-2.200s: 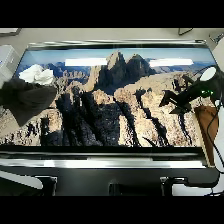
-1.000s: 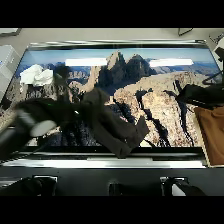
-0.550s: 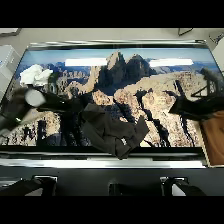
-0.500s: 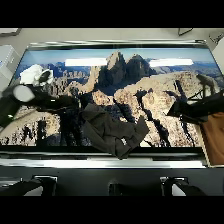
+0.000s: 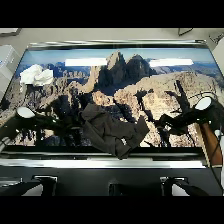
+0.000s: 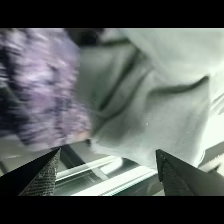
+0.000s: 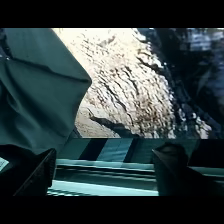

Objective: Fold the clothes and pants, and hang the long-sleeved shirts on hangers.

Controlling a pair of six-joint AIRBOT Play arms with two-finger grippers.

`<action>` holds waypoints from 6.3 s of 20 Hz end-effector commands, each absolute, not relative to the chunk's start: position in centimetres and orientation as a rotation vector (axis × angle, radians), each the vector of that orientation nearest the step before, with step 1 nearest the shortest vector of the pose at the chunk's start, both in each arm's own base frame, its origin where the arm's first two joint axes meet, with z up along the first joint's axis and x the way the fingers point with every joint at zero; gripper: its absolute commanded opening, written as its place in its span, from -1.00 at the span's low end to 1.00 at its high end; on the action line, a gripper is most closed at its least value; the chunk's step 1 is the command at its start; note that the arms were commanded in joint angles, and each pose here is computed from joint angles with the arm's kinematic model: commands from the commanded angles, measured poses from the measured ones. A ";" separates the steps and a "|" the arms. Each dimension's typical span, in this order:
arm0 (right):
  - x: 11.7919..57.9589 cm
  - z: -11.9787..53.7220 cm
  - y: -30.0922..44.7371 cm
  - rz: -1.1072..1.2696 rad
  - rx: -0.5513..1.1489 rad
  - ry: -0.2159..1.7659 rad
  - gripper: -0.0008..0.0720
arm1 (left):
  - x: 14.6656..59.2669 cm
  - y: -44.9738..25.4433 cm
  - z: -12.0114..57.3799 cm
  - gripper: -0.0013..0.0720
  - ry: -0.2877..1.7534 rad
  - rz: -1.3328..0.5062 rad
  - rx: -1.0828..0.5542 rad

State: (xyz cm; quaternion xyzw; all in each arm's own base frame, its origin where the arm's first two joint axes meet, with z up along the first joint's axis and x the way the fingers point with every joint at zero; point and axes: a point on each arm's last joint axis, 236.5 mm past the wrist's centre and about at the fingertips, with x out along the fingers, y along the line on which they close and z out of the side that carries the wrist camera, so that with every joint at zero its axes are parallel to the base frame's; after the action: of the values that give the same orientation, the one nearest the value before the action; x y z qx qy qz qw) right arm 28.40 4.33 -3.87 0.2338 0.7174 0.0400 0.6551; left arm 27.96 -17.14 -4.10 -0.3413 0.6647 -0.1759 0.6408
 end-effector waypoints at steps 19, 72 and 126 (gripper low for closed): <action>28.6 -8.9 6.6 0.135 0.660 1.698 0.91 | 25.2 -25.4 -9.9 -0.87 1.467 -0.391 -0.788; 36.6 0.5 2.9 0.225 0.507 1.741 0.74 | 40.5 -15.8 11.8 -0.87 0.805 -0.454 -0.915; 43.9 23.1 -0.6 0.009 0.251 0.618 -0.85 | 39.3 -5.3 26.4 -0.87 0.285 -0.293 -0.547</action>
State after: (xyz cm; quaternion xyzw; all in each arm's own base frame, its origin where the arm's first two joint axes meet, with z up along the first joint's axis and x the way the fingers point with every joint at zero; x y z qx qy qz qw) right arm 39.20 0.02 33.95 0.1108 0.1643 0.0188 0.9800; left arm 34.93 -6.36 36.87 -0.2398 0.0406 -0.1846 0.9523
